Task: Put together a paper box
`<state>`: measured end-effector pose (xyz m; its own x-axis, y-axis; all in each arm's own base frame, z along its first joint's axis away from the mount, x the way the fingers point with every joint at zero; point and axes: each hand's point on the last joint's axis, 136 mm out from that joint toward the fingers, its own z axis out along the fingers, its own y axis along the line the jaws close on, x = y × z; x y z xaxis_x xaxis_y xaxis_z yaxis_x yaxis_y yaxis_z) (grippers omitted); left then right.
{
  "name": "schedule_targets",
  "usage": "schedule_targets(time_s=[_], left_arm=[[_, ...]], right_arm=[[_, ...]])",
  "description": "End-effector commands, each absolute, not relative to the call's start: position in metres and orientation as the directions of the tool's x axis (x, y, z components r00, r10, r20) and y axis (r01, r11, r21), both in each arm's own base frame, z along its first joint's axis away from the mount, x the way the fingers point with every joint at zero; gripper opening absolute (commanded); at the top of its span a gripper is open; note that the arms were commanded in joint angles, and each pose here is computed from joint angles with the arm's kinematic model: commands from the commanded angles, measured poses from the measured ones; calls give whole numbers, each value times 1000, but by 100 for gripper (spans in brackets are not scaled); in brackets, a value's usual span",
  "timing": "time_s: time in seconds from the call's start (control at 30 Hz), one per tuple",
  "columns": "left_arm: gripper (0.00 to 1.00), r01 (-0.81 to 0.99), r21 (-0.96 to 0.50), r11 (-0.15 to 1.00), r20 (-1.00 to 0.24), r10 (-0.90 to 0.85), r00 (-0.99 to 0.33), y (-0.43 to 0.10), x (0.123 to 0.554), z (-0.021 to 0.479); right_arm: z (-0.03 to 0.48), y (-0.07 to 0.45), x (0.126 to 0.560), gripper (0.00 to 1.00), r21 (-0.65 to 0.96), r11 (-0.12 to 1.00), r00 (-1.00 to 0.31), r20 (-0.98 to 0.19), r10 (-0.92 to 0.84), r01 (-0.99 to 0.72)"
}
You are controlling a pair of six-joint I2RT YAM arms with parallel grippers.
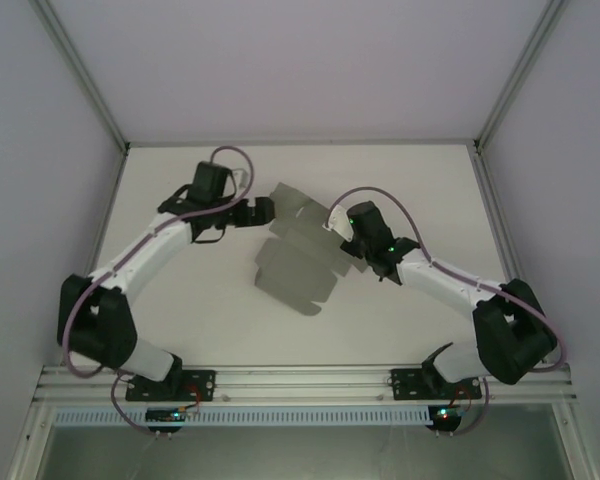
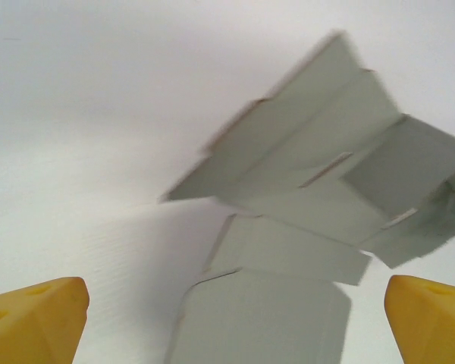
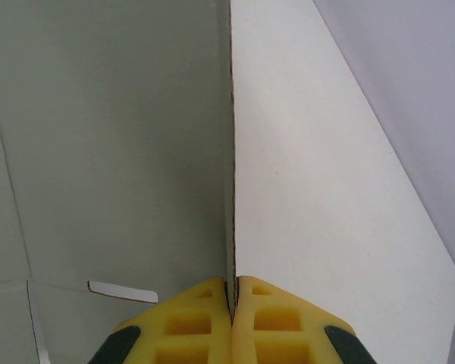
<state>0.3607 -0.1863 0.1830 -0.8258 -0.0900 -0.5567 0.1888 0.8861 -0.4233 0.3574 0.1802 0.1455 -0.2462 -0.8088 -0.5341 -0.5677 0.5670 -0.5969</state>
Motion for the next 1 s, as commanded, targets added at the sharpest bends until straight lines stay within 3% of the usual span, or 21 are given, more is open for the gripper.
schedule_targets(time_s=[0.0,0.23,0.57,0.83,0.97], left_arm=[[100,62,-377,924,-496,-145,-856,-149,348,149],[99,24,-382,924,-446,-161,-880,-143,357,113],[100,216,-438,873,-484,-26,-875,-208,396,103],[99,370,-458,809,-493,115,-862,-253,378,91],[96,345,-404,848,-477,126,-870,-253,378,73]], right_arm=[[153,174,355,0,-592,583,-260,-542,-799,-556],[154,178,353,0,-557,609,-267,-575,-774,-565],[151,183,355,0,-550,613,-263,-585,-768,-567],[148,189,358,0,-540,616,-263,-591,-763,-573],[148,199,356,0,-516,617,-240,-618,-748,-595]])
